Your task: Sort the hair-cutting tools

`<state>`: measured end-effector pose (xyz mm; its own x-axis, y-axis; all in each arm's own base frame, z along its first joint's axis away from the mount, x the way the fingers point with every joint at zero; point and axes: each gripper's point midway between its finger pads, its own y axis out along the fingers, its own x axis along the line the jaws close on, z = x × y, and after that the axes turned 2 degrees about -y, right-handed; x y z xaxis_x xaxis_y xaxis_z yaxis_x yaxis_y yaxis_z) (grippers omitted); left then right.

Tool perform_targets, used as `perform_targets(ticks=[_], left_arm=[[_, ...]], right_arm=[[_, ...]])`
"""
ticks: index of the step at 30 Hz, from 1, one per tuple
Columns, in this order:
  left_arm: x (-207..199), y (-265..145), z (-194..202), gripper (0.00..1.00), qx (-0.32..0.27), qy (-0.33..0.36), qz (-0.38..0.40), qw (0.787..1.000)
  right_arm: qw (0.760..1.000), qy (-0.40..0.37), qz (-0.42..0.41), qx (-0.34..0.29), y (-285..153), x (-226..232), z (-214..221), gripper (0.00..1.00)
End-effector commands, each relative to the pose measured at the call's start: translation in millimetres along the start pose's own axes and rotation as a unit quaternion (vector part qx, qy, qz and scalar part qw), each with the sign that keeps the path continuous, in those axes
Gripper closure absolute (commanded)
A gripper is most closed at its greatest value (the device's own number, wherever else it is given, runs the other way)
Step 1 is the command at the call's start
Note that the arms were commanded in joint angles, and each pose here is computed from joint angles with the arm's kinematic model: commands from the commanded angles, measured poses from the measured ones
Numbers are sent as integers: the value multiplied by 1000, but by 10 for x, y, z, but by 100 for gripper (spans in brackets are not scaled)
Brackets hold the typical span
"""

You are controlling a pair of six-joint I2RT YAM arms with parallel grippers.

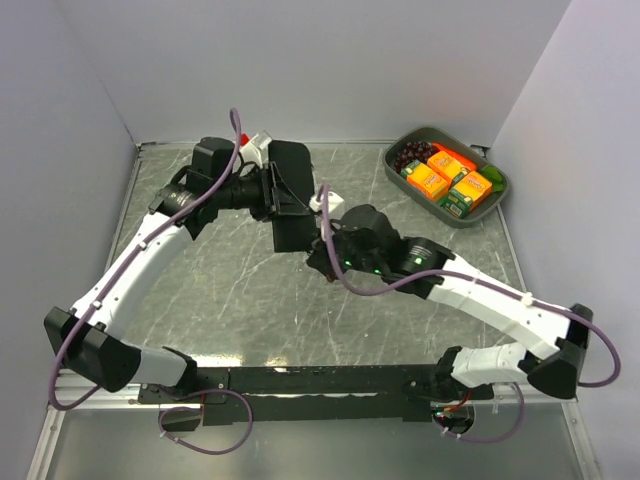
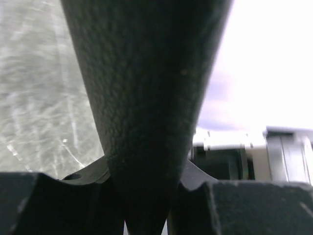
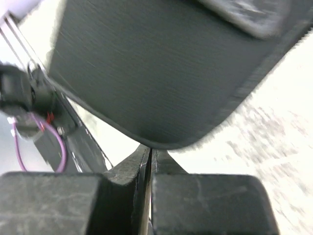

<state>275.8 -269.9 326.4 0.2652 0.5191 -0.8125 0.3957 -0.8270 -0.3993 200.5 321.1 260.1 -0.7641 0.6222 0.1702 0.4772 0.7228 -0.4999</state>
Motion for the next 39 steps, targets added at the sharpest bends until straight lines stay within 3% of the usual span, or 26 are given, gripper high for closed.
perform_targets(ticks=[1, 10, 13, 17, 18, 19, 22, 25, 26, 30, 39], left_arm=[[-473, -256, 166, 90, 30, 112, 138, 984], [-671, -377, 449, 84, 86, 157, 257, 950], [-541, -306, 575, 79, 120, 143, 252, 950], [-450, -164, 613, 80, 127, 146, 229, 954], [-430, -118, 607, 80, 128, 141, 225, 956], [-425, -90, 591, 82, 124, 138, 221, 957], [-499, 2, 448, 88, 91, 133, 206, 965], [-397, 174, 186, 96, 35, 86, 140, 986], [-242, 268, -9, 97, -7, 47, 76, 996], [53, 351, -272, 99, -62, -46, -35, 996], [110, 303, -418, 99, -94, -103, -86, 987]], right_arm=[[998, -24, 21, 61, -367, -204, 340, 100], [992, -42, 77, 93, -673, -433, 571, 100], [991, -51, 90, 87, -741, -476, 507, 100], [995, -33, 68, 60, -796, -360, 342, 100], [997, -23, 63, 44, -813, -331, 278, 90], [997, -12, 60, 36, -816, -309, 261, 79], [998, 35, 56, -15, -806, -267, 147, 65], [994, 71, 71, -49, -785, -311, 86, 53], [992, 82, 78, -49, -744, -332, 81, 48], [991, 88, 93, -30, -565, -367, 103, 44], [992, 74, 92, -37, -265, -362, -30, 40]])
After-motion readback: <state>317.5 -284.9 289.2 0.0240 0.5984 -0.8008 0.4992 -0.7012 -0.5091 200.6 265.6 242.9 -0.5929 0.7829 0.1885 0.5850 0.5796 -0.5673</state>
